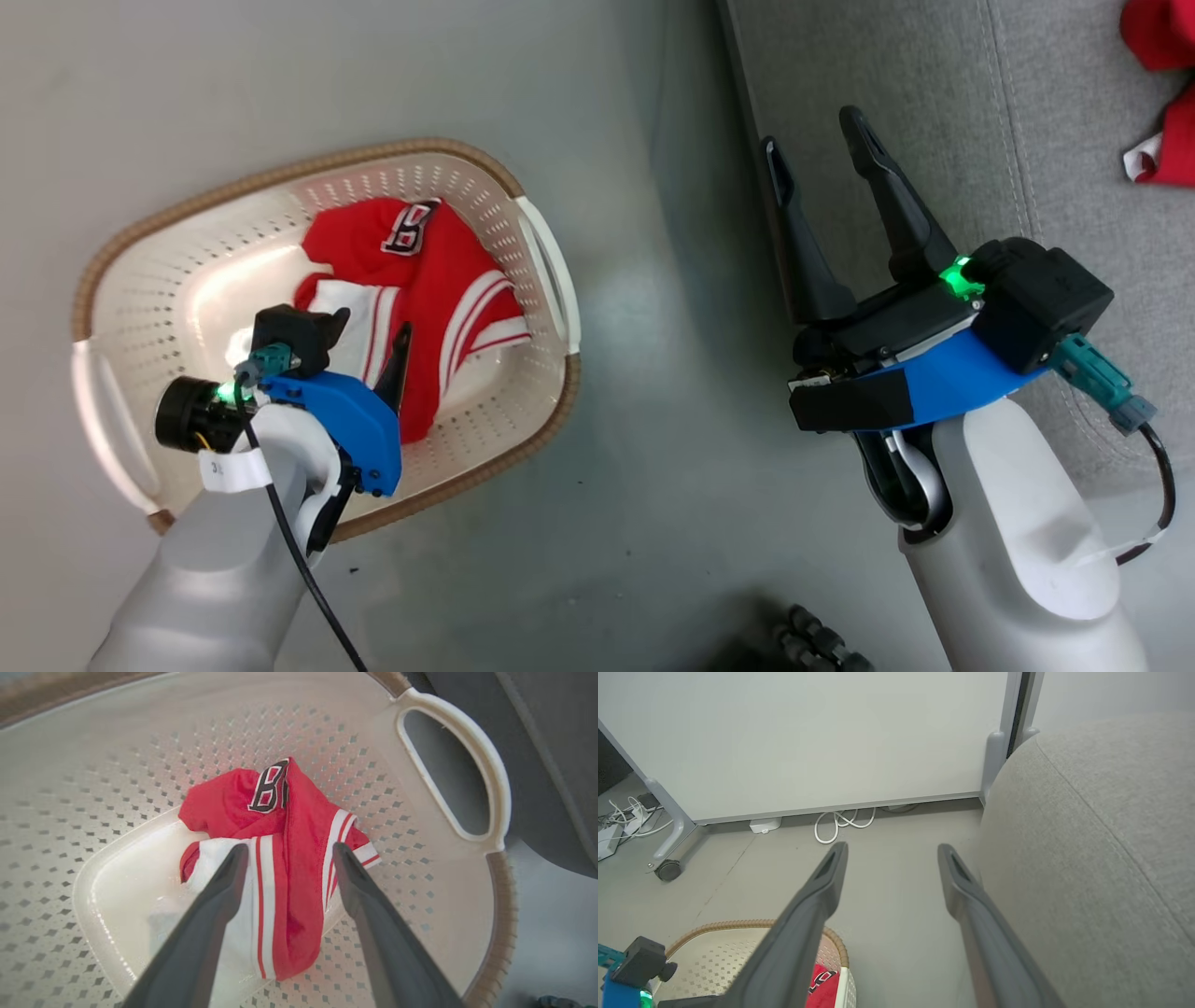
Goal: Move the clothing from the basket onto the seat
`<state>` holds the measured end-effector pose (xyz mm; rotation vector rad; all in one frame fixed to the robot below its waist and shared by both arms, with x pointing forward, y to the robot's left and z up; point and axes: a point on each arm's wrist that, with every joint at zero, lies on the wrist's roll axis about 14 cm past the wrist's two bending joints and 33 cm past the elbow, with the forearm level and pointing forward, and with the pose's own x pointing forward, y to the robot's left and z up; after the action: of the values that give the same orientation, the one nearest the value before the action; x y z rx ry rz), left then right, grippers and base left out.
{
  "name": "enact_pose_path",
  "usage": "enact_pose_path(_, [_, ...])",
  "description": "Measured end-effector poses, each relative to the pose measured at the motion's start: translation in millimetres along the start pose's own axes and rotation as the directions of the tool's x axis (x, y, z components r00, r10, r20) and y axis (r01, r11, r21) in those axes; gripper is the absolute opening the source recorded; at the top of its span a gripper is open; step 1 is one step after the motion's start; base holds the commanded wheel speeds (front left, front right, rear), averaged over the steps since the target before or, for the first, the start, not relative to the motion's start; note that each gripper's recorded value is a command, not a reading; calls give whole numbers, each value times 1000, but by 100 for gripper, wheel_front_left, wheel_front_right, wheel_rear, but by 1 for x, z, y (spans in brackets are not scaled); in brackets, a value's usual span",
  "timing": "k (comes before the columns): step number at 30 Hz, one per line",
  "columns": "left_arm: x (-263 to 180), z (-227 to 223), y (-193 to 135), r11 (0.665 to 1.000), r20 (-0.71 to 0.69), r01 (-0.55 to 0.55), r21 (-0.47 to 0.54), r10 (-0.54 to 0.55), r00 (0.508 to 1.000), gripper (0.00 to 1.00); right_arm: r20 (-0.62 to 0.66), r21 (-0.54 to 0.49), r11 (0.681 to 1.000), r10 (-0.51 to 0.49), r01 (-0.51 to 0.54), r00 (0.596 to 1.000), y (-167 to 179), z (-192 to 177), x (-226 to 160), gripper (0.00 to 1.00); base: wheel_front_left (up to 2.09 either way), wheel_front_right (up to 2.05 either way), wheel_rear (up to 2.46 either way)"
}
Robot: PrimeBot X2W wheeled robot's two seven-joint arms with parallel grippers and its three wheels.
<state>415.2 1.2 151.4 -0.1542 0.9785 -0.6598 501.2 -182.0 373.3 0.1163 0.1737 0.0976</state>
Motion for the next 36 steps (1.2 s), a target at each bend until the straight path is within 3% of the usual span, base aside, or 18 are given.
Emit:
enact_pose_path(9, [31, -37, 1, 1000, -131, 26, -6, -27, 991, 100, -40, -3, 999, -35, 35, 999, -16, -18, -1, 100, 0, 0, 0])
enact_pose_path(25, [49, -73, 44, 984, -275, -155, 84, 173, 946, 100, -71, 20, 998, -59, 61, 996, -25, -32, -3, 100, 0, 0, 0])
enact_pose_path(36, [49, -84, 52, 975, -314, -206, 81, 221, 923, 100, -90, 31, 997, -61, 64, 994, -25, -42, -2, 100, 0, 0, 0])
